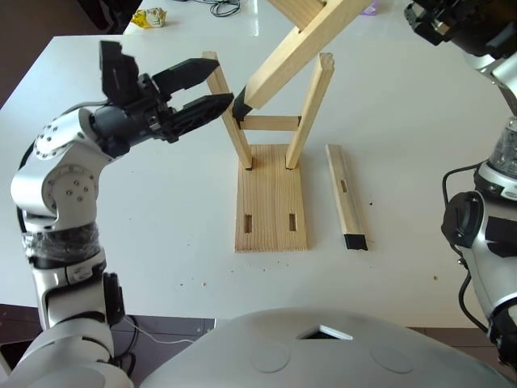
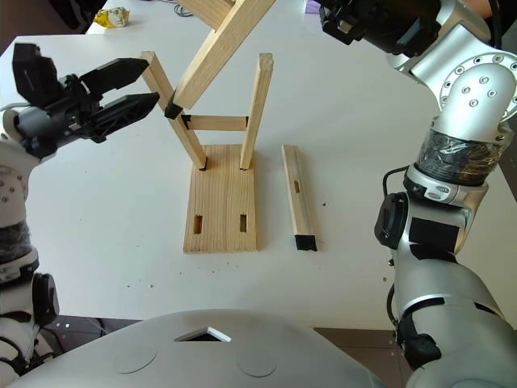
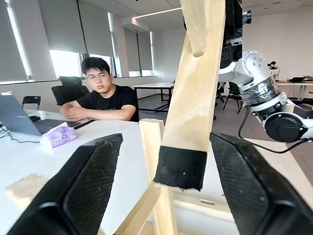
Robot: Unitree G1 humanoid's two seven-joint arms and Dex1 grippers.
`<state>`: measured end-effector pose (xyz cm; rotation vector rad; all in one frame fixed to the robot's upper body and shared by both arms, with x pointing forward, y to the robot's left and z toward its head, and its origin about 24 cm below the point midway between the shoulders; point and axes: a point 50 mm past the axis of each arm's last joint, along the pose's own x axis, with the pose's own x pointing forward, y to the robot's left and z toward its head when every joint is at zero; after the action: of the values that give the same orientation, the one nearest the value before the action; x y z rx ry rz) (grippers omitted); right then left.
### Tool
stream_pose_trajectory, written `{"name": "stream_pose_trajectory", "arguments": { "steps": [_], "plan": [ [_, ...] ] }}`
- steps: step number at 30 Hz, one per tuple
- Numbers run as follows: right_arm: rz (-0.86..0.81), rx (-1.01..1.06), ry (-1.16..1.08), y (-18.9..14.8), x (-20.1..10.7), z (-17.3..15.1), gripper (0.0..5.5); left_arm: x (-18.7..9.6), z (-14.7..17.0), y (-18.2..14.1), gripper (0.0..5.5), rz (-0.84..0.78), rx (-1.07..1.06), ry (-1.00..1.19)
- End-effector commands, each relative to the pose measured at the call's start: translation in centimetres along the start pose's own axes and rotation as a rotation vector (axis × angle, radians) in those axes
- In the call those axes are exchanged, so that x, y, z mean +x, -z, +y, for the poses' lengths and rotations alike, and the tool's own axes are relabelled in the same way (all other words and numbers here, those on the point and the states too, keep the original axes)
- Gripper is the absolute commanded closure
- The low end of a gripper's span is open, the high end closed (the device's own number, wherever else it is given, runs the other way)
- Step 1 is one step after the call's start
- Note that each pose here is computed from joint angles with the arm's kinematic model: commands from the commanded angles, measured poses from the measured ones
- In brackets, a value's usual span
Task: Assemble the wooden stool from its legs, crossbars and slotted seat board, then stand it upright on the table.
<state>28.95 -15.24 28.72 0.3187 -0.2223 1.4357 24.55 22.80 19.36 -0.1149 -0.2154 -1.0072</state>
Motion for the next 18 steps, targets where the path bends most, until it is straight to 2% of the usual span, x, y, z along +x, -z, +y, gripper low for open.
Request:
{"name": "stream_pose_trajectory", "arguments": {
  "steps": [1, 3, 4, 8, 10, 13, 18],
  "plan": [
    [0.147, -0.075, -0.010, 2.4, -1.4, 1.2, 3.43, -6.5, 0.2, 1.1, 2.20, -0.157, -0.026, -0.504],
    [0.212, -0.068, -0.012, 3.7, -2.4, 1.8, 3.43, -7.6, -0.7, 2.7, 2.20, -0.249, -0.089, -0.709],
    [0.247, -0.054, -0.007, 4.4, -3.2, 2.2, 3.43, -7.3, -1.0, 4.1, 2.20, -0.299, -0.149, -0.831],
    [0.340, -0.045, 0.030, 6.5, -5.2, 3.2, 3.43, -3.3, -1.7, 7.8, 2.20, -0.379, -0.327, -1.134],
    [0.364, -0.052, 0.032, 7.2, -5.3, 3.5, 3.43, -1.7, -2.2, 7.5, 2.20, -0.440, -0.372, -1.176],
    [0.373, -0.046, 0.010, 7.7, -5.2, 4.5, 3.43, -1.0, -2.3, 6.6, 2.20, -0.438, -0.351, -1.266],
    [0.406, -0.024, -0.008, 8.7, -5.2, 5.7, 3.43, -4.3, -1.8, 5.6, 2.20, -0.430, -0.298, -1.544]
  ]
}}
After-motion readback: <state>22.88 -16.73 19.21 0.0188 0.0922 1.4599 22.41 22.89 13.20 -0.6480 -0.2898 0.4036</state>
